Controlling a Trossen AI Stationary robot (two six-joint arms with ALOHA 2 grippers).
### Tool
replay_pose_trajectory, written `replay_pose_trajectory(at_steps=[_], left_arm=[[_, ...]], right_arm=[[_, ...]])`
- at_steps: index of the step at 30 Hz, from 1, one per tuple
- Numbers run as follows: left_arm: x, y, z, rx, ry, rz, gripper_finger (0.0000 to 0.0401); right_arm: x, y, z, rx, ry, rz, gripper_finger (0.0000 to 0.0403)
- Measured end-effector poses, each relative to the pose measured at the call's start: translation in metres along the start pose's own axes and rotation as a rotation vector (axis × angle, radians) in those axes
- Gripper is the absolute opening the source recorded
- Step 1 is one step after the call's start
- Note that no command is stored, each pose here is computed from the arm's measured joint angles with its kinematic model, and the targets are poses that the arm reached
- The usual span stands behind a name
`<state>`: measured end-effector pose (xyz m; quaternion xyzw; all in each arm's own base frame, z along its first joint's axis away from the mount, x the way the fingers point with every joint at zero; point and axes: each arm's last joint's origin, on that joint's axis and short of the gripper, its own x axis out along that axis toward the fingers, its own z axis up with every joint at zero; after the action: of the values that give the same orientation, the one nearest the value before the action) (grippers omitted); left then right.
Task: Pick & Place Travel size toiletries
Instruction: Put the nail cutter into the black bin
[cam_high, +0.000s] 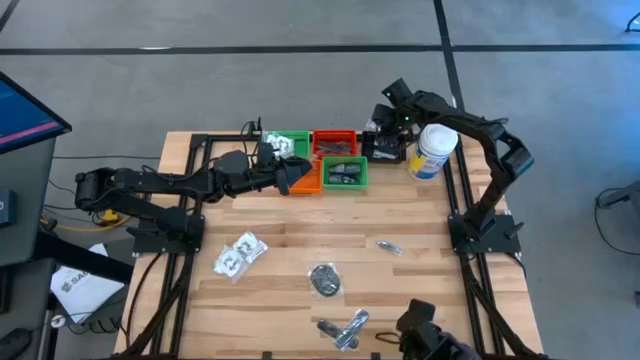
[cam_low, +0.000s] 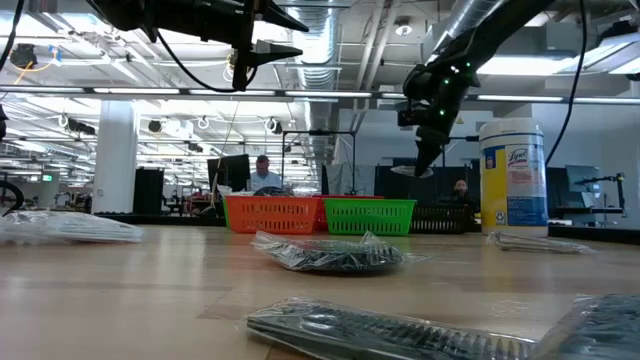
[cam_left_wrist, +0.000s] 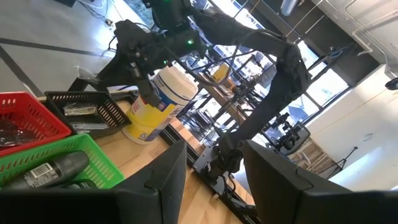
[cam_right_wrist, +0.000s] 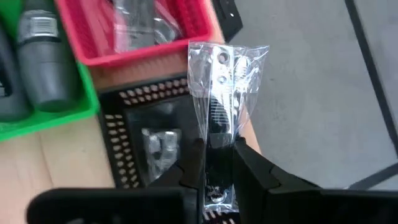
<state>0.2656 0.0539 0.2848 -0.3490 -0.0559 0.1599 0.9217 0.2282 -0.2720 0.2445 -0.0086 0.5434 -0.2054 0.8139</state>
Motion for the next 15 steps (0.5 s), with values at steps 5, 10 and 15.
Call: replay_pose_trajectory(at_steps=[5, 10, 15], left_arm=[[0.0, 0.0, 0.0, 0.0, -0.002, 0.002, 0.0154], [0.0, 0.003, 0.002, 0.003, -0.016, 0.018, 0.0154], [0.001, 0.005, 0.004, 0.004, -0.022, 0.026, 0.0154]], right_arm=[[-0.001, -0.014, -0.01, 0.042, -0.016, 0.027, 0.0048], [0.003, -0.016, -0.017, 0.06, -0.007, 0.036, 0.0047], [0.014, -0.003, -0.025, 0.041, 0.028, 0.083, 0.0047]])
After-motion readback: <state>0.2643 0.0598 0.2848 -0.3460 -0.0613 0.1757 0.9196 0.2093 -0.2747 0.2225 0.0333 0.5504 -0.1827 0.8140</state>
